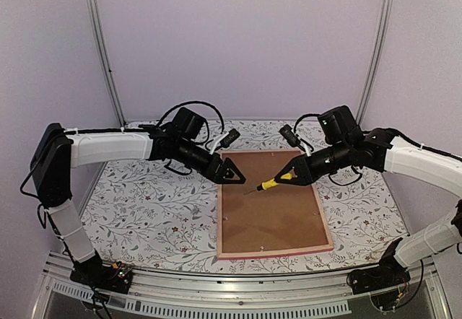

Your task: Take the photo out of the frame

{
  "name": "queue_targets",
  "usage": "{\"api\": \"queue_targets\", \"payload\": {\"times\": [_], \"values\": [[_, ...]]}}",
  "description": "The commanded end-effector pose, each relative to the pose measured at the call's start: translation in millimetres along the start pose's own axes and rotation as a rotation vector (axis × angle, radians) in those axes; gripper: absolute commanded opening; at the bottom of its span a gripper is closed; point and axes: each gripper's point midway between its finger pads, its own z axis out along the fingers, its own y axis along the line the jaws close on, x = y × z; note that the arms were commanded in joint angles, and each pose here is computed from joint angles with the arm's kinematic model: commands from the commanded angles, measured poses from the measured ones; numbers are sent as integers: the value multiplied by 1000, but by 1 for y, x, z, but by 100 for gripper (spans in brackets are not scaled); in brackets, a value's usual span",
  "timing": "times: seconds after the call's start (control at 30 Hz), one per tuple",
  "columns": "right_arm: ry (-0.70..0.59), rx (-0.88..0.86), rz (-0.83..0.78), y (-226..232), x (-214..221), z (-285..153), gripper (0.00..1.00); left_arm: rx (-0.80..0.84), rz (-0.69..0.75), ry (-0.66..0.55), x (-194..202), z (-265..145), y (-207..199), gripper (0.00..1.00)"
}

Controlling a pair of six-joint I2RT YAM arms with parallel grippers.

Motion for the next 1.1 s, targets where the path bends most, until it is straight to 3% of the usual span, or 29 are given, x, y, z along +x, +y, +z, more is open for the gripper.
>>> {"api": "queue_targets", "payload": {"times": [0.0, 0.17, 0.5, 1.07], "values": [[30, 84, 42, -20, 8, 16, 0, -142, -139, -78, -2, -8, 37, 96], [87, 277, 113, -58, 25, 19, 0, -306, -307, -74, 20, -13, 79, 95], [166, 521, 286, -85, 88, -31, 0, -598, -408, -86, 32, -27, 131, 95], [221, 777, 481, -92, 150, -102, 0, -729, -462, -115, 38, -22, 165, 95]]}}
